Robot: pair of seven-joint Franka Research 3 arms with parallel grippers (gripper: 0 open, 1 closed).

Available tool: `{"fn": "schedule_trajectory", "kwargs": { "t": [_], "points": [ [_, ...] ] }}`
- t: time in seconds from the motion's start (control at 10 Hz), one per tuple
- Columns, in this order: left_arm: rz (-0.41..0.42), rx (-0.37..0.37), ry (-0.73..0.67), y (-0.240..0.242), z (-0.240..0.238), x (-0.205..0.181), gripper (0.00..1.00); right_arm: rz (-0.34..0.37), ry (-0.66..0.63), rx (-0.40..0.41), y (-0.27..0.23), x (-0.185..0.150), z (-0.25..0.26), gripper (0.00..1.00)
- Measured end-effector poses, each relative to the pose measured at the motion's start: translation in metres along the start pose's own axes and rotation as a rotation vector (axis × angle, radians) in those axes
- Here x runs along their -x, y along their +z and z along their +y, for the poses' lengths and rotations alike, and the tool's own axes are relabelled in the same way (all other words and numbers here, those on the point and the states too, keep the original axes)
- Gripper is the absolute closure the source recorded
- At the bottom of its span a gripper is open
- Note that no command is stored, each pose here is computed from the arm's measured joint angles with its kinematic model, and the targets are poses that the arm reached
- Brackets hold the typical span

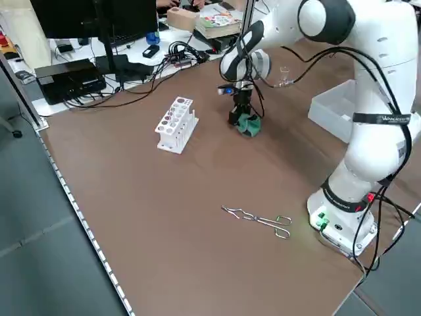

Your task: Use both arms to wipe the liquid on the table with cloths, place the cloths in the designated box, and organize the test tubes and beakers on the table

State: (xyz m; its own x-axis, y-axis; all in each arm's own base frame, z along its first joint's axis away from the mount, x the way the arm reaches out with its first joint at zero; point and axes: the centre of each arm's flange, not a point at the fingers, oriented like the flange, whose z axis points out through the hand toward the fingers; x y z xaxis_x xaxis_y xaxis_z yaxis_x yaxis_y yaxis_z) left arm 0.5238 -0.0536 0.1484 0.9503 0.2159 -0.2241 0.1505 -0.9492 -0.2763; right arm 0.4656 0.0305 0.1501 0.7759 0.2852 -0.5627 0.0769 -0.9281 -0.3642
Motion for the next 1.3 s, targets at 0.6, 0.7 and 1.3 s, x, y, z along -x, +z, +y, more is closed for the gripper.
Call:
{"fn": "schedule_trajectory", "kwargs": {
  "t": [0.6,0.7,1.3],
  "points": [
    [-0.125,-0.050,-0.012,0.044,-0.110,0.043,0.80,0.103,-0.003,0.022,-0.013,-0.032,-0.069,0.91],
    [-0.097,-0.046,0.023,0.028,-0.092,0.044,0.80,0.096,0.017,0.070,-0.026,-0.024,-0.030,0.91],
    [-0.048,0.097,0.152,-0.182,0.055,0.131,0.85,-0.040,0.022,0.081,-0.043,0.091,0.199,0.91]
  ]
}}
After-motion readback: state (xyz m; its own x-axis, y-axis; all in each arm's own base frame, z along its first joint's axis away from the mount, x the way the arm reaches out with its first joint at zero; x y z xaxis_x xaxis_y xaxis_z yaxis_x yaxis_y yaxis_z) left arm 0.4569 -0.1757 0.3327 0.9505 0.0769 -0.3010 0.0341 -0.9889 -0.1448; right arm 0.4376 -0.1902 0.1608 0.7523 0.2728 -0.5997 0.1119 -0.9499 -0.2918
